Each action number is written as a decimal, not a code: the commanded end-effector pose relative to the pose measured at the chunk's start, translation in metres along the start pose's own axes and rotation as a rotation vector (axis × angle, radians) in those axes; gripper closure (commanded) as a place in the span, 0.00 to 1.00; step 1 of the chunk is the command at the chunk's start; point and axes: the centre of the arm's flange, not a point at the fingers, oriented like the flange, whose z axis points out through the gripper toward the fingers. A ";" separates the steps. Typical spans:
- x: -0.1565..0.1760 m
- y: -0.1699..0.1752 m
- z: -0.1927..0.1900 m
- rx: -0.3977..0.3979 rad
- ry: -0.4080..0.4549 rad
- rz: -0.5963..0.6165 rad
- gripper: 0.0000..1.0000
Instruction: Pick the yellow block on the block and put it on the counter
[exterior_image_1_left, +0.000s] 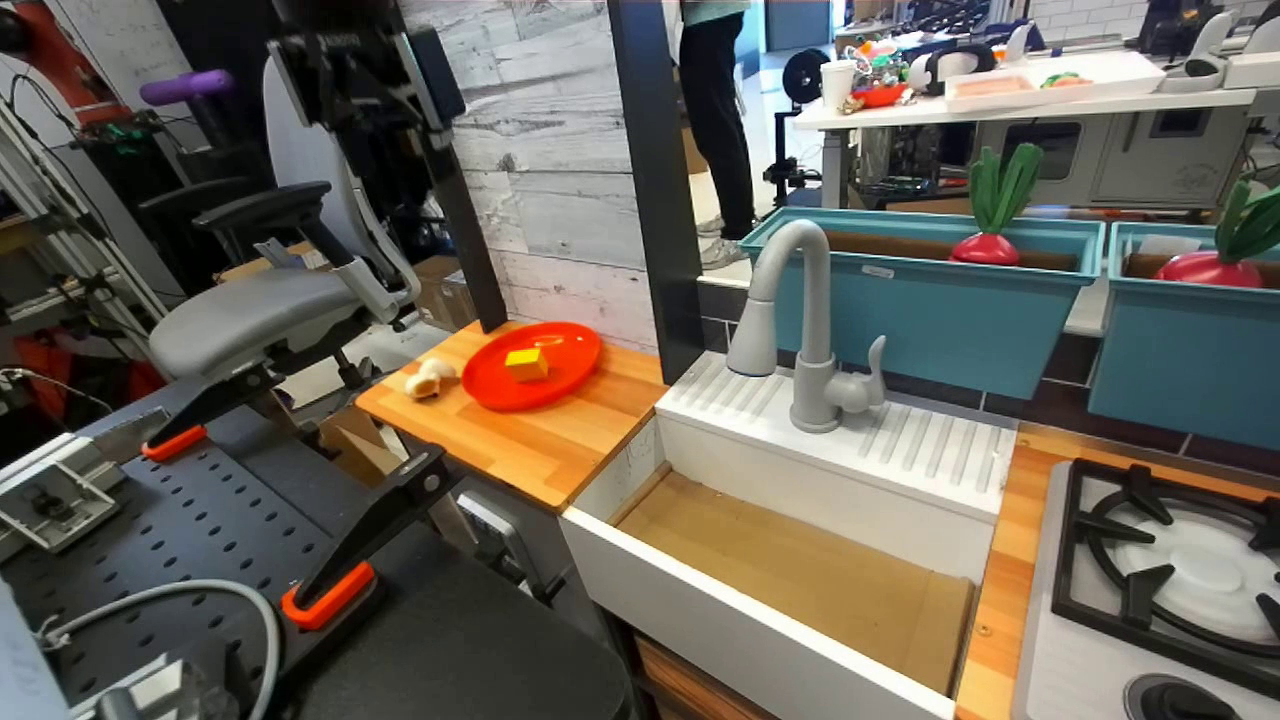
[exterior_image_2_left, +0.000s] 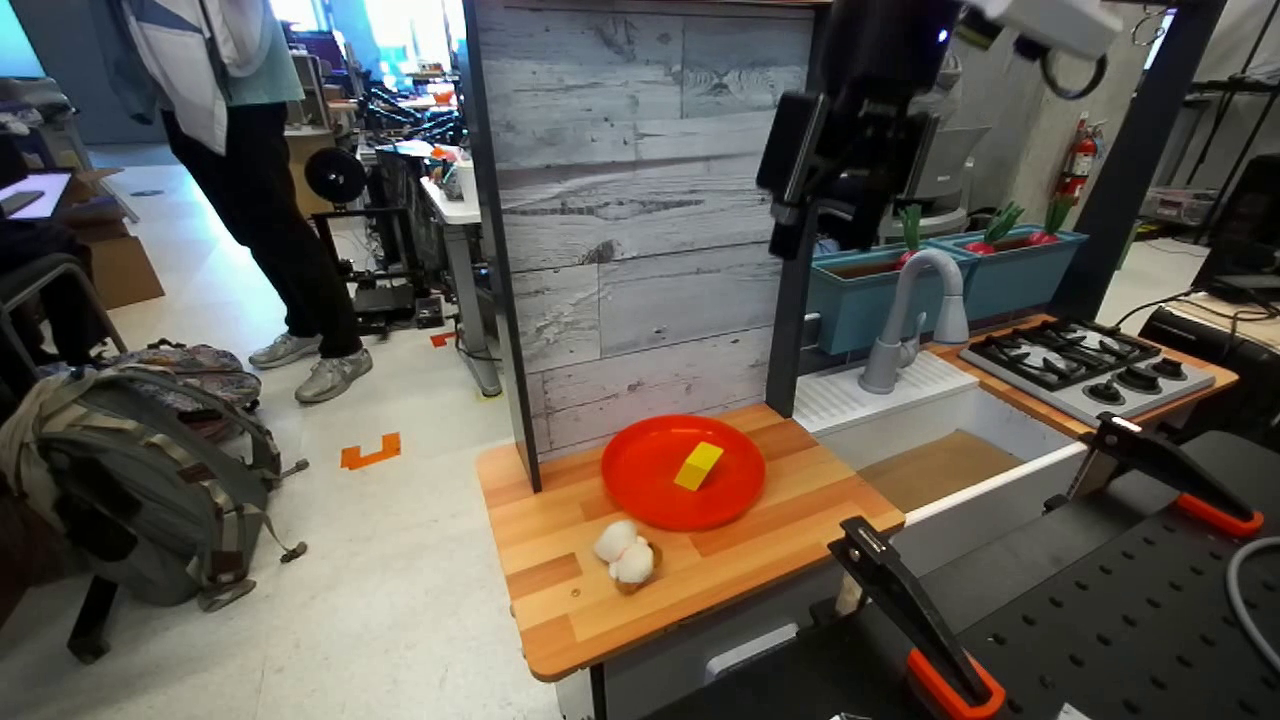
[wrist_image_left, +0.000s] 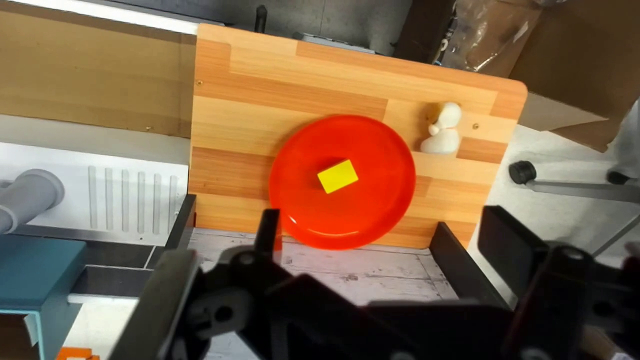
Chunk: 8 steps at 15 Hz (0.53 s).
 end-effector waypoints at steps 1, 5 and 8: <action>0.031 0.002 0.056 -0.054 -0.027 0.035 0.00; 0.044 0.013 0.106 -0.076 -0.047 0.084 0.00; 0.056 0.019 0.136 -0.100 -0.082 0.122 0.00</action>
